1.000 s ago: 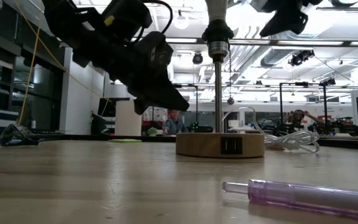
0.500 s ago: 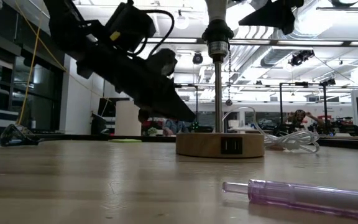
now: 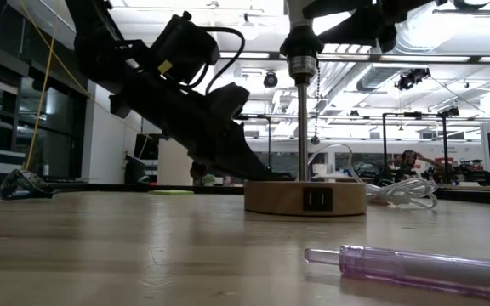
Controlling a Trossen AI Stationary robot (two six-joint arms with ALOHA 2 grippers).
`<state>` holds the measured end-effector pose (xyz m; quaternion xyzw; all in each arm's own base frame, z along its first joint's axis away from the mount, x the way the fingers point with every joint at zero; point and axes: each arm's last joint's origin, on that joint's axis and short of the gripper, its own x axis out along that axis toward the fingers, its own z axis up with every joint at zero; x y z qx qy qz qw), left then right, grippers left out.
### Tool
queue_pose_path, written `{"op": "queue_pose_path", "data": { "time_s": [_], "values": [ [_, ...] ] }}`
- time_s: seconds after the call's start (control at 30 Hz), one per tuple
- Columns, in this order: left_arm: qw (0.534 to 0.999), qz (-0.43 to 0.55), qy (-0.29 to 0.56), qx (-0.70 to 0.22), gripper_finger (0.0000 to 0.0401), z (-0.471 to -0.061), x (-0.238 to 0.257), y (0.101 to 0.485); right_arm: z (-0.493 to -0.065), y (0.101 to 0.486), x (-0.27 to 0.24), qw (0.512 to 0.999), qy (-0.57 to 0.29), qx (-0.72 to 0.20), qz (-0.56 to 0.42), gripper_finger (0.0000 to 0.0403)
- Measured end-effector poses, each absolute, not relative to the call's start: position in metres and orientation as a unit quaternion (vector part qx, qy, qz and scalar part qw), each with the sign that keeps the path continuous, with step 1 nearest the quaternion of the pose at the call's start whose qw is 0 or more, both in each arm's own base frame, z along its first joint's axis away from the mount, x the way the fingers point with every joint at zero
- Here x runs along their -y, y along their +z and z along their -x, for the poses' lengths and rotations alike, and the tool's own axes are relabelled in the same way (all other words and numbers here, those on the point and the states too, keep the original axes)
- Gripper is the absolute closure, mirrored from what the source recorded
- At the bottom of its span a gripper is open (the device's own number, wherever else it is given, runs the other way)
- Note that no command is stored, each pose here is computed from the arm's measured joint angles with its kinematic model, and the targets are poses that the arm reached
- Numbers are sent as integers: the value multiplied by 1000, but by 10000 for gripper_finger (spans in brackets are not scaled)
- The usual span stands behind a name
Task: Screw lightbulb
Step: Remove the lightbulb from the lamp
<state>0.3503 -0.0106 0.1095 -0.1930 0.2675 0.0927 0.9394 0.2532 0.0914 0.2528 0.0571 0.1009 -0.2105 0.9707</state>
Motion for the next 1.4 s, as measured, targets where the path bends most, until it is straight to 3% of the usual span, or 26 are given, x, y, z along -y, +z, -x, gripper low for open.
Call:
{"op": "queue_pose_path", "data": {
  "time_s": [0.33,0.73,1.27,1.4],
  "values": [
    [940,192,92,-268,401,-355,10,109,-260,252,-111,950,-304,-56,-33,130],
    [939,194,93,-270,401,-354,10,108,-298,251,-126,939,-339,-62,-2,132],
    [936,199,95,-275,401,-354,10,107,-299,250,-126,929,-364,-65,-2,258],
    [934,198,96,-280,401,-353,11,106,-299,249,-125,935,-346,-80,8,261]
  ]
}}
